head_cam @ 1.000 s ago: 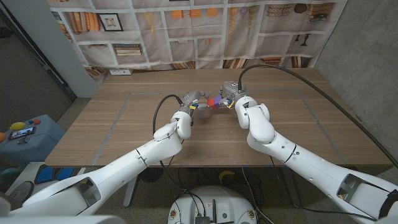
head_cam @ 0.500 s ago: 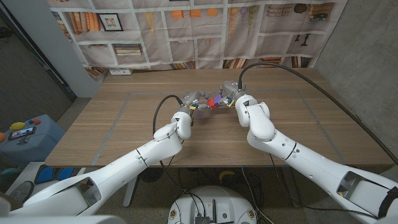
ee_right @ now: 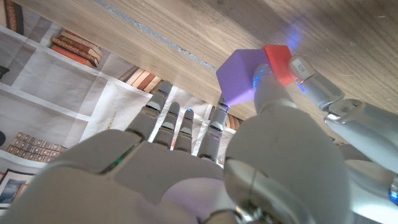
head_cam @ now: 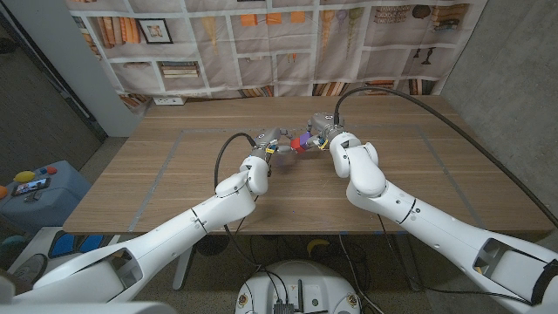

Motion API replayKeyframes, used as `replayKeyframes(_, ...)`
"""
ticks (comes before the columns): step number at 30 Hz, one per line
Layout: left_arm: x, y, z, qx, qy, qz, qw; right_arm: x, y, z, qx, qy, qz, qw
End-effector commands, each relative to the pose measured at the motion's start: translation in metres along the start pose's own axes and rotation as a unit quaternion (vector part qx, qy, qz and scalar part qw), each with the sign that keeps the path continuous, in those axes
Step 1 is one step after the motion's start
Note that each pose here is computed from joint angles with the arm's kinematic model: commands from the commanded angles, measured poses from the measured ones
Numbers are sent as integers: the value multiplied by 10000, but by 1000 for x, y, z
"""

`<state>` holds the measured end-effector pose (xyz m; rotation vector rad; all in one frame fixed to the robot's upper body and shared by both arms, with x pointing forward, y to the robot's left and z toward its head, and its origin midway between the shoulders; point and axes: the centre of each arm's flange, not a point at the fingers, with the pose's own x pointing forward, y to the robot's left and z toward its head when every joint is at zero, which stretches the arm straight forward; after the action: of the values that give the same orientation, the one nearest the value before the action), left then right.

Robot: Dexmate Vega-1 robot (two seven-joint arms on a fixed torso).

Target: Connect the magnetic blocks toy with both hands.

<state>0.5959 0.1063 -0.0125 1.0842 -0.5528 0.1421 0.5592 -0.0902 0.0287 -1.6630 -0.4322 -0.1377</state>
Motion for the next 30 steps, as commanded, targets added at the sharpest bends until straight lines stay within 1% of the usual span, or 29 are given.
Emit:
replayKeyframes(1, 2, 0, -1, -14, 18, -1, 10000, -1, 0, 0, 5, -7, 61, 10000)
replayKeyframes(6, 4, 0, -1, -15, -3, -5, 10000, 1, -1, 1, 10, -55, 59, 10000)
replayKeyframes(7, 4, 0, -1, -9, -13, -4, 10000, 1, -1, 1, 31, -25, 53, 10000)
replayKeyframes(9, 5, 0, -1, -9, -5, 2, 10000, 3, -1, 1, 23, -76, 74, 9999)
replayKeyframes(10, 5, 1, -1, -2, -10, -1, 10000, 3, -1, 1, 64, -49, 91, 9999)
replayKeyframes(13, 5, 1, -1, -2, 8, 5, 10000, 4, 0, 1, 21, -109, 103, 9999)
replayKeyframes(14, 4, 1, -2, -8, 19, 3, 10000, 4, 0, 1, 38, -82, 116, 9999)
replayKeyframes(15, 4, 1, -2, -9, 12, -3, 10000, 4, -1, 1, 20, -111, 124, 9999)
replayKeyframes(16, 4, 1, -2, -2, 5, -5, 10000, 4, -1, 0, 30, -59, 131, 9999)
replayKeyframes(17, 4, 1, -2, -13, 39, 4, 10000, 4, -1, 0, 17, -91, 137, 9999)
replayKeyframes(24, 7, 0, -2, -11, 2, -8, 10000, 5, -2, 0, 14, -51, 239, 9997)
replayKeyframes(25, 7, 1, -2, -7, 0, -8, 10000, 5, -2, -1, 0, -106, 252, 9996)
replayKeyframes(28, 8, 0, -2, -10, 12, -10, 10000, 5, -2, -1, 15, -41, 273, 9996)
replayKeyframes(30, 9, 0, -2, -10, -1, -21, 10000, 4, -2, -2, 19, -69, 292, 9995)
